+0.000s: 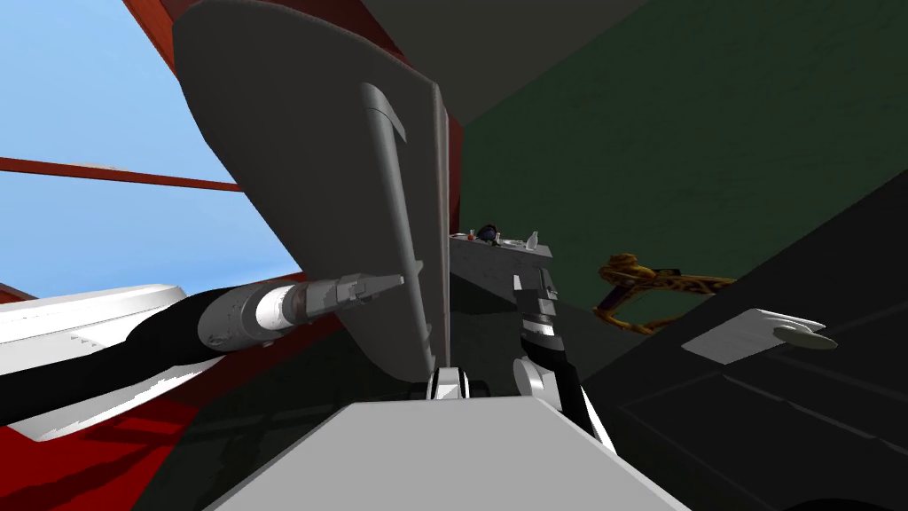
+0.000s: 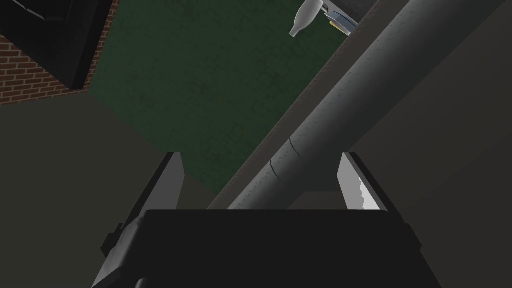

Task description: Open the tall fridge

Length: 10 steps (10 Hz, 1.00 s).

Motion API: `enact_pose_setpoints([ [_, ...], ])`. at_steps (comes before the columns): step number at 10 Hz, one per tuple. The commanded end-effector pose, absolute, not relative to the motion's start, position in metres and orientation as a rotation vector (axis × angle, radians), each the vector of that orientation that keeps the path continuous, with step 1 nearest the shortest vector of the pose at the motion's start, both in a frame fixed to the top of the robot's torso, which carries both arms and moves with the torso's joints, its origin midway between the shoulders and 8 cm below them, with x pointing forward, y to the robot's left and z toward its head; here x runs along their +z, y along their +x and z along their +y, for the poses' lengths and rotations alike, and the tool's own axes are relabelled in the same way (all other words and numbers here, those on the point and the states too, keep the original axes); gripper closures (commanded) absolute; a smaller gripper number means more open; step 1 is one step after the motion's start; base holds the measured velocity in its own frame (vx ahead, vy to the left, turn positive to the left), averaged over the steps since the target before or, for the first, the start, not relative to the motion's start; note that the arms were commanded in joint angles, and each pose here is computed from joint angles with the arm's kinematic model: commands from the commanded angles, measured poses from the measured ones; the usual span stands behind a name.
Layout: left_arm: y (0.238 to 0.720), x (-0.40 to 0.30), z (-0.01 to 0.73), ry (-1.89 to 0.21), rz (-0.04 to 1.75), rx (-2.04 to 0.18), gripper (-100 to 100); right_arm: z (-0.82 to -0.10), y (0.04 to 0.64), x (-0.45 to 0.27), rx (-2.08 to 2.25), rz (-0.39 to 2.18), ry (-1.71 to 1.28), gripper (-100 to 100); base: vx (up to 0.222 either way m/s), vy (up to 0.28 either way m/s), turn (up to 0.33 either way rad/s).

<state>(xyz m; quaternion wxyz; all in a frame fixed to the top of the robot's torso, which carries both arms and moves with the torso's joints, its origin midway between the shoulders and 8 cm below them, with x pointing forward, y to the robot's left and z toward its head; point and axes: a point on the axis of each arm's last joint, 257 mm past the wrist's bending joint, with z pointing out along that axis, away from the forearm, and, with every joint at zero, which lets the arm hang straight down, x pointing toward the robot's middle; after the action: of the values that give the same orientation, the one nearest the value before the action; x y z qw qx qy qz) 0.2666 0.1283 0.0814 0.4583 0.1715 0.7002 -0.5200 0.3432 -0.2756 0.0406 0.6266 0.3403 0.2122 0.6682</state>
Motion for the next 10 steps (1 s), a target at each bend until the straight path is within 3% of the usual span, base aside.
enact_pose_setpoints([
  [1, 0.2637, 0.0964, 0.1174, 0.445, 1.722, -1.3, -100, -0.2756, 0.3432, 0.0406, 1.532, 0.487, 0.78, 0, -0.017, -0.02, 0.091],
  [4, 0.268, 0.0969, 0.1187, 0.426, 1.731, -1.298, -100, -0.2756, 0.3432, 0.0407, 1.532, 0.487, 0.78, 0, -0.009, -0.004, 0.013],
  [5, 0.2683, 0.0968, 0.119, 0.424, 1.732, -1.298, 0, -0.2756, 0.3432, 0.0407, 1.532, 0.487, 0.78, 0, 0.0, 0.0, 0.0],
  [10, 0.2684, 0.0966, 0.1191, 0.423, 1.732, -1.298, 0, -0.2756, 0.3432, 0.0407, 1.532, 0.487, 0.78, 0, 0.0, 0.0, 0.0],
])
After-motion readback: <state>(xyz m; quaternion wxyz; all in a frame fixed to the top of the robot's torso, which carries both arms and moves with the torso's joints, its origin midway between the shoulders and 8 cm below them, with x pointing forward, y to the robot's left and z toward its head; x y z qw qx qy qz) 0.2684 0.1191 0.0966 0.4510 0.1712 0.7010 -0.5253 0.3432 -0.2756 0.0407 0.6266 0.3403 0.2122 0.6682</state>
